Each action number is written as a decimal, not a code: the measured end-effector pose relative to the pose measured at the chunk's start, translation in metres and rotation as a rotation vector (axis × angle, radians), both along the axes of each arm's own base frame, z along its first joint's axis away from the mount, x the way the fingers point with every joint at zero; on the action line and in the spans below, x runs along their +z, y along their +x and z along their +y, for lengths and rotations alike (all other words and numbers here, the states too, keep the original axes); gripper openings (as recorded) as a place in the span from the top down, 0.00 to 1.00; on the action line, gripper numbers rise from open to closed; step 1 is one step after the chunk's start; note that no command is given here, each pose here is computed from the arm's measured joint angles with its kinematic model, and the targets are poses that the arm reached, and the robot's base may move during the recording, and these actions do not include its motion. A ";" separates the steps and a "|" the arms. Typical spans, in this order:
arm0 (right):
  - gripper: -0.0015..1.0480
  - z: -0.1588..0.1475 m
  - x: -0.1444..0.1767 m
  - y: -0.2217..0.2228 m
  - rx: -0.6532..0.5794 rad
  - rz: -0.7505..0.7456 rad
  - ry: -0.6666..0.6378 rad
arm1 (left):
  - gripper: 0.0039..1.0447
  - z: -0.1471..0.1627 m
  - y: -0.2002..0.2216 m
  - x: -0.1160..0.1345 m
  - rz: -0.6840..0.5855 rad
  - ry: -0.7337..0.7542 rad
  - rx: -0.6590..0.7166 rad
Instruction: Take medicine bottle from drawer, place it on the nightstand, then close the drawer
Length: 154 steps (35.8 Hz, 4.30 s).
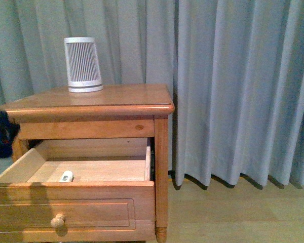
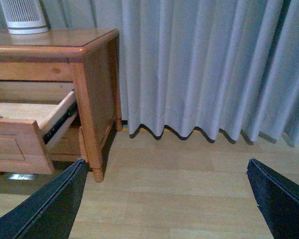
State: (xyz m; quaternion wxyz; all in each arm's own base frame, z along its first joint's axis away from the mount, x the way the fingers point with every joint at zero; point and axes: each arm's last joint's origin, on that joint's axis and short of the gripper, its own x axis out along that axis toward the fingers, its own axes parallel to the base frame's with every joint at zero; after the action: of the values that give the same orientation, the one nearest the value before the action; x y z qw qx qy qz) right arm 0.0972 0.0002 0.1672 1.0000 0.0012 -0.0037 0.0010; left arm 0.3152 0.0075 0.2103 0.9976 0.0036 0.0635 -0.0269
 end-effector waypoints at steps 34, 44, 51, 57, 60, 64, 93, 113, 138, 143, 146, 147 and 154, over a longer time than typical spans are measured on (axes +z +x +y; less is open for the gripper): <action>0.07 0.000 0.000 0.000 0.000 0.000 0.000 | 0.69 -0.007 -0.195 0.004 -0.118 -0.019 0.057; 0.07 0.000 0.000 0.000 0.000 0.000 0.000 | 0.98 -0.007 -0.202 -0.016 -0.125 -0.016 0.057; 0.07 0.000 0.000 0.000 0.000 0.000 0.000 | 0.98 -0.007 -0.205 -0.025 -0.129 -0.016 0.057; 0.07 0.000 0.000 0.000 0.000 0.000 0.000 | 0.98 -0.007 -0.216 -0.033 -0.117 -0.015 0.056; 0.07 0.000 0.000 0.000 0.000 0.000 0.000 | 0.98 -0.007 -0.217 -0.033 -0.129 -0.015 0.056; 0.07 0.000 0.000 0.000 0.000 0.000 0.000 | 0.98 -0.007 -0.218 -0.041 -0.133 -0.016 0.056; 0.07 0.000 0.000 0.000 -0.003 0.000 0.000 | 0.06 -0.007 -0.218 -0.044 -0.130 -0.015 0.054; 0.07 0.000 0.000 0.000 -0.002 0.000 0.000 | 0.06 -0.007 -0.218 -0.044 -0.132 -0.012 0.055; 0.07 0.038 0.057 0.100 -0.221 0.343 0.096 | 0.06 -0.007 -0.218 -0.044 -0.132 -0.012 0.055; 0.07 0.063 0.032 0.147 -0.164 0.533 0.048 | 0.06 -0.007 -0.218 -0.044 -0.132 -0.012 0.055; 0.07 0.076 0.017 0.167 -0.144 0.576 0.024 | 0.06 -0.007 -0.218 -0.044 -0.132 -0.012 0.055; 0.07 0.081 0.012 0.173 -0.136 0.588 0.021 | 0.06 -0.007 -0.218 -0.044 -0.132 -0.012 0.055; 0.07 0.107 -0.018 0.201 -0.085 0.660 0.003 | 0.06 -0.007 -0.218 -0.044 -0.132 -0.012 0.055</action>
State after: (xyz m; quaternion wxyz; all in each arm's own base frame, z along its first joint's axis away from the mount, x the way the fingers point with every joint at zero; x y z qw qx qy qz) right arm 0.2977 0.1073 0.1492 0.9464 0.0026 0.3204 -0.0414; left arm 0.0974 0.0000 0.1664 1.0000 -0.0024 -0.0024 0.0002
